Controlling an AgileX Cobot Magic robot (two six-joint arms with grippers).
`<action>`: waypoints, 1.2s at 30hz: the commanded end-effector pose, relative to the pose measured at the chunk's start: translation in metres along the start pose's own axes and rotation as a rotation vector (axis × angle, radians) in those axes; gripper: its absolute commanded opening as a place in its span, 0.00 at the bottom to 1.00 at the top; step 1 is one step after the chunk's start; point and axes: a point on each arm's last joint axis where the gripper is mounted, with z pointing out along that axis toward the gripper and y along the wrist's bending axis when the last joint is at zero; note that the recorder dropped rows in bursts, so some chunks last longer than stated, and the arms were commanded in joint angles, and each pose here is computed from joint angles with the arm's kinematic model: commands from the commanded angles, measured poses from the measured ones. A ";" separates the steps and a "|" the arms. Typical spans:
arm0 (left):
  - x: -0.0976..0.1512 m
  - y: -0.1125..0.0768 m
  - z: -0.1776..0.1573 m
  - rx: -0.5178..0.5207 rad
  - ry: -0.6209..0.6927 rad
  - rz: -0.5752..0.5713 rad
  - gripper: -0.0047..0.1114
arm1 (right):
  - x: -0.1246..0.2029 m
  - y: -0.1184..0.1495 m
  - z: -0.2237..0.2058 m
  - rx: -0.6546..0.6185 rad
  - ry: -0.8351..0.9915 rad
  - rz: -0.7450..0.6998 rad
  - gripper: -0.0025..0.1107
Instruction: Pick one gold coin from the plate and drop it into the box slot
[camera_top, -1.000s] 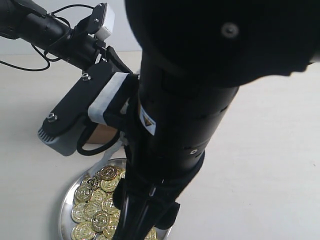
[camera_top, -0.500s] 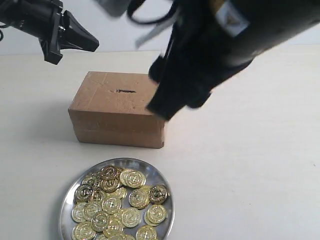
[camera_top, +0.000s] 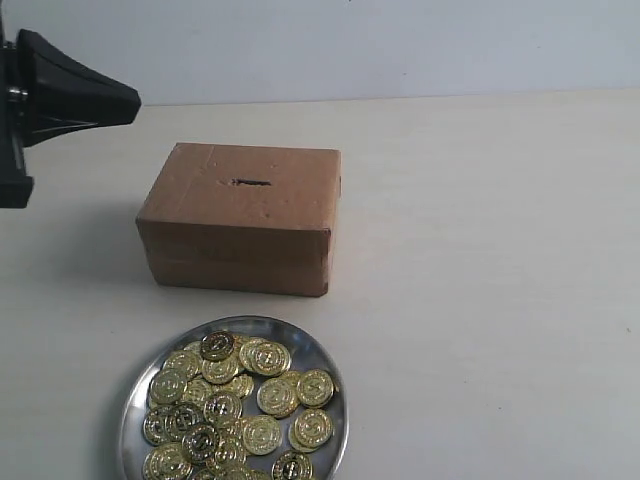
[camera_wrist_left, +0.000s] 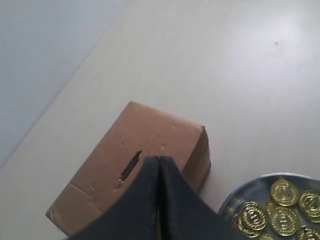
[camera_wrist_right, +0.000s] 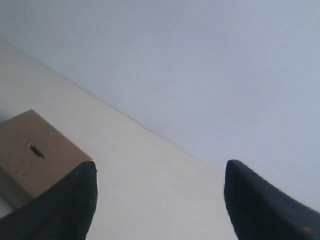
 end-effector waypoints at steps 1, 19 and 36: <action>-0.014 -0.031 -0.031 -0.071 -0.097 0.031 0.04 | 0.005 -0.023 -0.023 0.007 -0.075 0.076 0.62; -0.043 -0.078 -0.089 -0.214 -0.199 0.262 0.04 | 0.018 -0.050 -0.051 -0.012 -0.158 0.165 0.62; -0.017 -0.133 -0.110 -0.293 -0.251 0.336 0.04 | 0.047 -0.079 -0.096 0.278 -0.133 0.413 0.62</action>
